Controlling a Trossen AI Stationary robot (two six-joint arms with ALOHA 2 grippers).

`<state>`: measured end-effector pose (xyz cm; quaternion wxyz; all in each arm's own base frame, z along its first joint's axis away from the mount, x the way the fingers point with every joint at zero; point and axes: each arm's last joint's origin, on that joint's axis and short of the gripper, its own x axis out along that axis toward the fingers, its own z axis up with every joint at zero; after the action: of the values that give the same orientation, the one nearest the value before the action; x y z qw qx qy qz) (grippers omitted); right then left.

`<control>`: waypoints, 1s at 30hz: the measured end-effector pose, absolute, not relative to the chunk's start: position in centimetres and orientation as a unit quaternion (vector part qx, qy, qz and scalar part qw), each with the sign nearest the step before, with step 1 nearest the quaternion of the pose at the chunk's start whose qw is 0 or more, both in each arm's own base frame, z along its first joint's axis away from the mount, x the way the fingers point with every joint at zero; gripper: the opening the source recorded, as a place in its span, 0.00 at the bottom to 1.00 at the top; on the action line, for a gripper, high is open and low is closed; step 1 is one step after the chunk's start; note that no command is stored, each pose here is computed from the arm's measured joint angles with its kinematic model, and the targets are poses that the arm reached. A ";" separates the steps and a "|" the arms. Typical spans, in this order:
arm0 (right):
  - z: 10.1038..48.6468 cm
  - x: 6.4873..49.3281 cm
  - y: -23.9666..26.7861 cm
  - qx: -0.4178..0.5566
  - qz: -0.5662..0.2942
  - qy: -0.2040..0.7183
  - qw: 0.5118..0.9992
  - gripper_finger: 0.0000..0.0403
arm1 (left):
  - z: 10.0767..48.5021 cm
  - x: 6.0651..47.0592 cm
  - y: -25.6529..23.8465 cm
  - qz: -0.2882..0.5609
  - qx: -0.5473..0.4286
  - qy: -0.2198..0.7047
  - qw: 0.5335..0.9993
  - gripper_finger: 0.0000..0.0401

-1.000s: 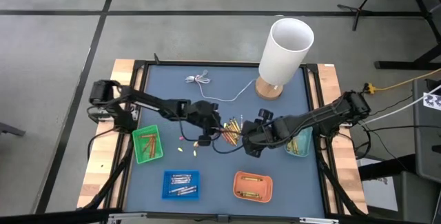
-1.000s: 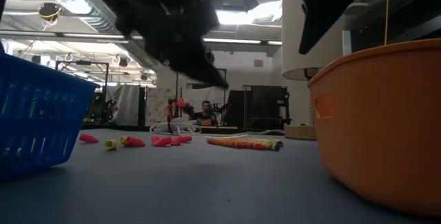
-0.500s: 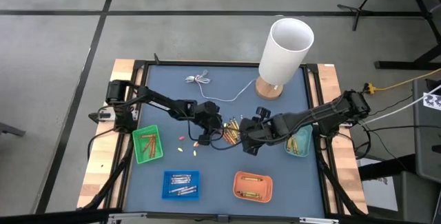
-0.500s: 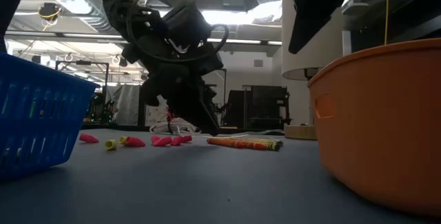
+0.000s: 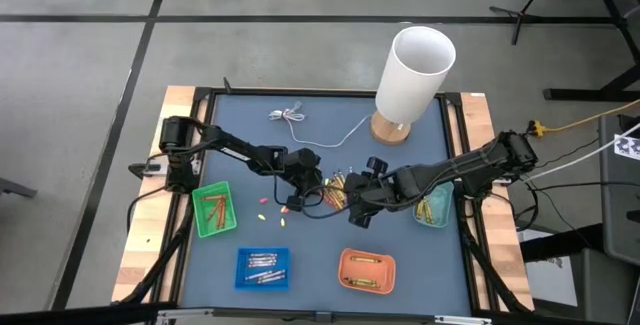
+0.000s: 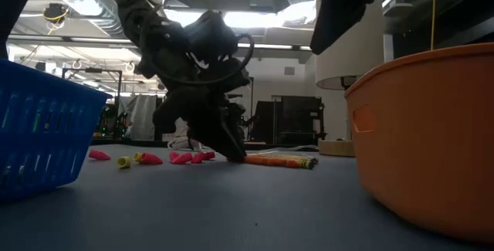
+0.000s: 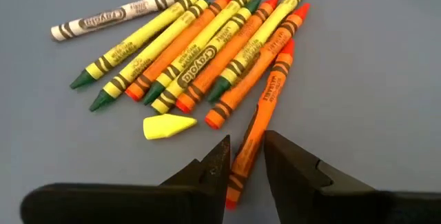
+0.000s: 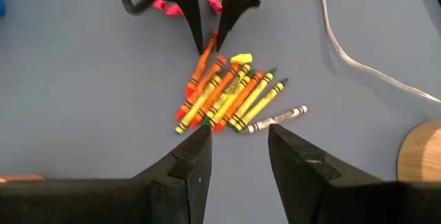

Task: Sort crayons
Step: Put the orange crayon into the green bin

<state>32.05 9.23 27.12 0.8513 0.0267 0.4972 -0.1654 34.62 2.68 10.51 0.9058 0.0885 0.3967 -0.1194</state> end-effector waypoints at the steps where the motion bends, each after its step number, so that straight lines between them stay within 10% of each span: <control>1: 27.1 32.1 9.2 0.027 -0.165 0.496 0.852 0.35 | 10.4 34.7 2.7 -0.119 0.087 0.398 0.905 0.21; 30: 25.5 28.9 8.1 -0.007 -0.208 0.534 0.820 0.35 | 10.3 34.4 2.5 -0.121 0.055 0.413 0.901 0.02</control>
<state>28.95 8.06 25.48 0.8196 -0.0066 0.5338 -0.2080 34.36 2.54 10.32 0.9009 0.0548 0.4133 -0.1208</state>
